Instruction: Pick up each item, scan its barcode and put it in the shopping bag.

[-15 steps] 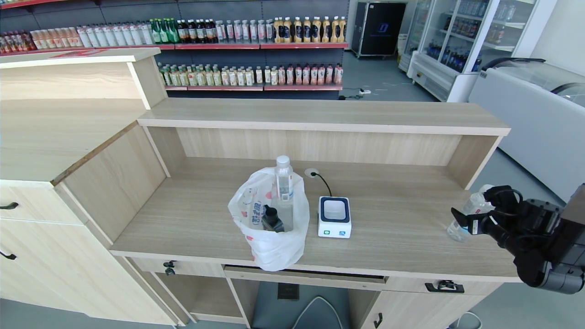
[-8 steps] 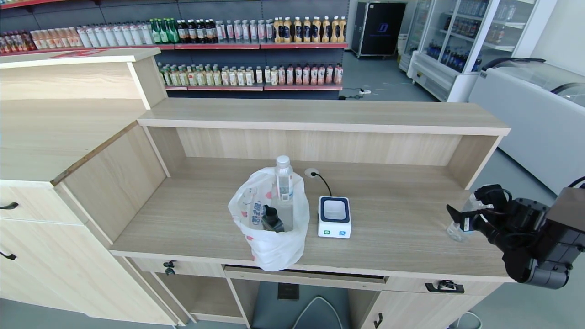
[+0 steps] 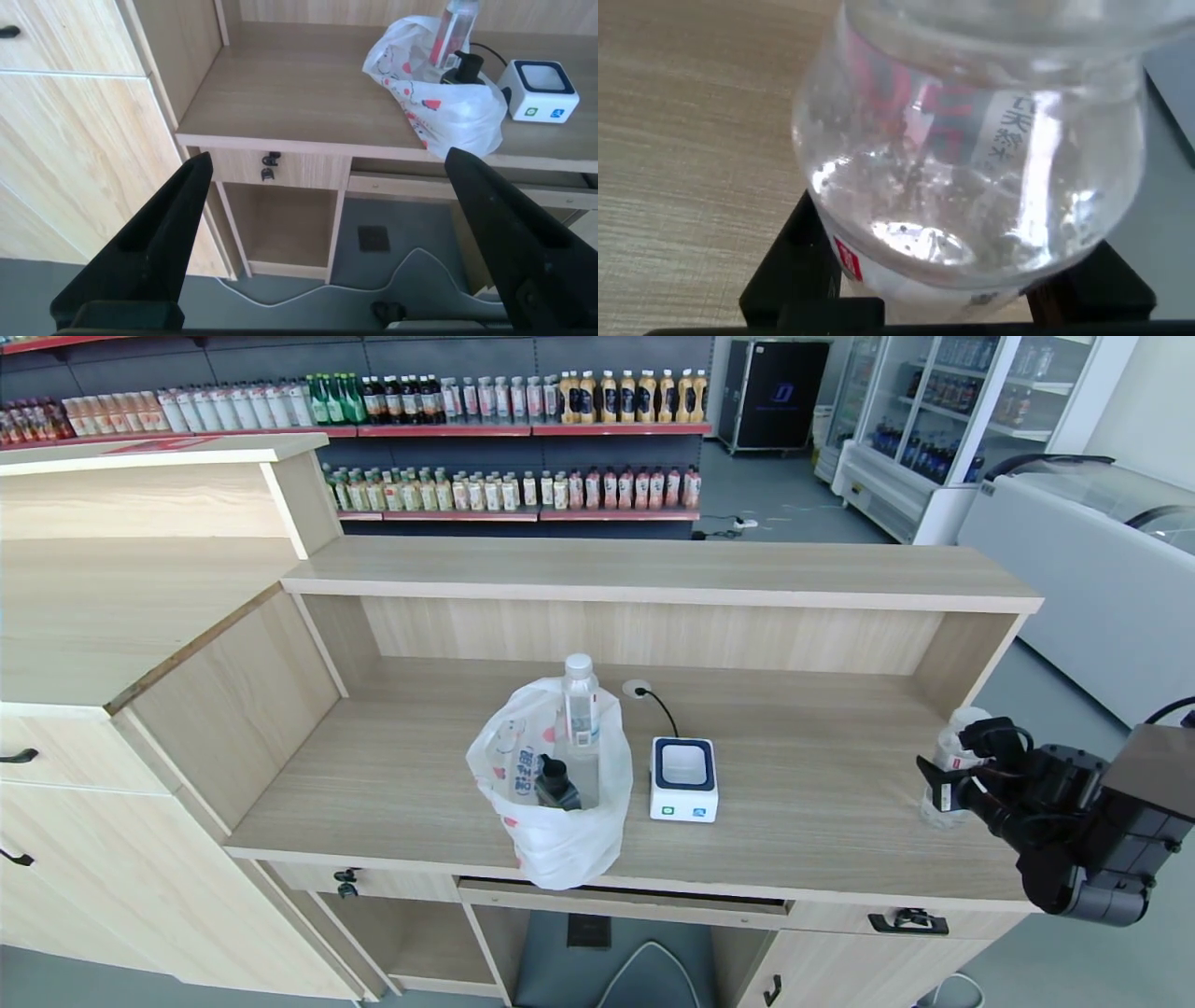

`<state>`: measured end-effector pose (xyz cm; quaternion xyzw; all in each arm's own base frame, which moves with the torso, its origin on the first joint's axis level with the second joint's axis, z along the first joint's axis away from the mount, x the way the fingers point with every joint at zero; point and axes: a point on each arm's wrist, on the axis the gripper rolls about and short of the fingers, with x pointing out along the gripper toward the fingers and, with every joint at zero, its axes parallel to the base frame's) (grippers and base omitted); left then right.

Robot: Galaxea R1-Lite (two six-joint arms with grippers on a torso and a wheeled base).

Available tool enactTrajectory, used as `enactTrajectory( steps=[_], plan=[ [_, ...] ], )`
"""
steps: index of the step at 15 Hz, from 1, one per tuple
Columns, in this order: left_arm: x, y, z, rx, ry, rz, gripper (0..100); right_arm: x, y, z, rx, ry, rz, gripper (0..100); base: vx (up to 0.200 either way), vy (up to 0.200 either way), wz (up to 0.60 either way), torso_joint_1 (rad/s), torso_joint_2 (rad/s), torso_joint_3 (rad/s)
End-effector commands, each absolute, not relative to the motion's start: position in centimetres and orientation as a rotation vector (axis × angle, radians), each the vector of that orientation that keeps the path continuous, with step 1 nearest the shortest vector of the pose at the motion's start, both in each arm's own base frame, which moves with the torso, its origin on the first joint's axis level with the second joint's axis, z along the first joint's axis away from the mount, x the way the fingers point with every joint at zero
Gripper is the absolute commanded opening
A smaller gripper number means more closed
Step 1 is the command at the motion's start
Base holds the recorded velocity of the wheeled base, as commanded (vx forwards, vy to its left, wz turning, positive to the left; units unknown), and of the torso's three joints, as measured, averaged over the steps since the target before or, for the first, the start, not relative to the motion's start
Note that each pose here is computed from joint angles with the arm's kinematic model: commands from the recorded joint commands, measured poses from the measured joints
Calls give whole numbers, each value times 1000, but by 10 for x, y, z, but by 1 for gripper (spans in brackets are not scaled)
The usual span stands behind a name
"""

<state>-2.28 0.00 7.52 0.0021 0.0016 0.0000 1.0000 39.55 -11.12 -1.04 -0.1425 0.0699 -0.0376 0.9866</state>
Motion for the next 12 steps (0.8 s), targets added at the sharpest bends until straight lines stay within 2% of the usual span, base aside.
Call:
enactTrajectory(
  steps=[1, 3, 6, 8, 12],
  plan=[
    [-23, 0, 75, 5, 3, 0, 100, 395, -111, -8, -291, 137, -76, 0, 0, 0, 0, 0, 0, 0],
    [-23, 0, 75, 5, 3, 0, 100, 395, -111, 6, -286, 111, -78, 0, 0, 0, 0, 0, 0, 0],
    [-23, 0, 75, 5, 3, 0, 100, 392, -101, 65, -219, 55, -69, 0, 0, 0, 0, 0, 0, 0],
    [-23, 0, 75, 5, 3, 0, 100, 370, -83, 143, -78, 124, -38, 0, 0, 0, 0, 0, 0, 0],
    [-23, 0, 75, 5, 3, 0, 100, 306, -23, 261, 203, 312, 79, 0, 0, 0, 0, 0, 0, 0]
  ],
)
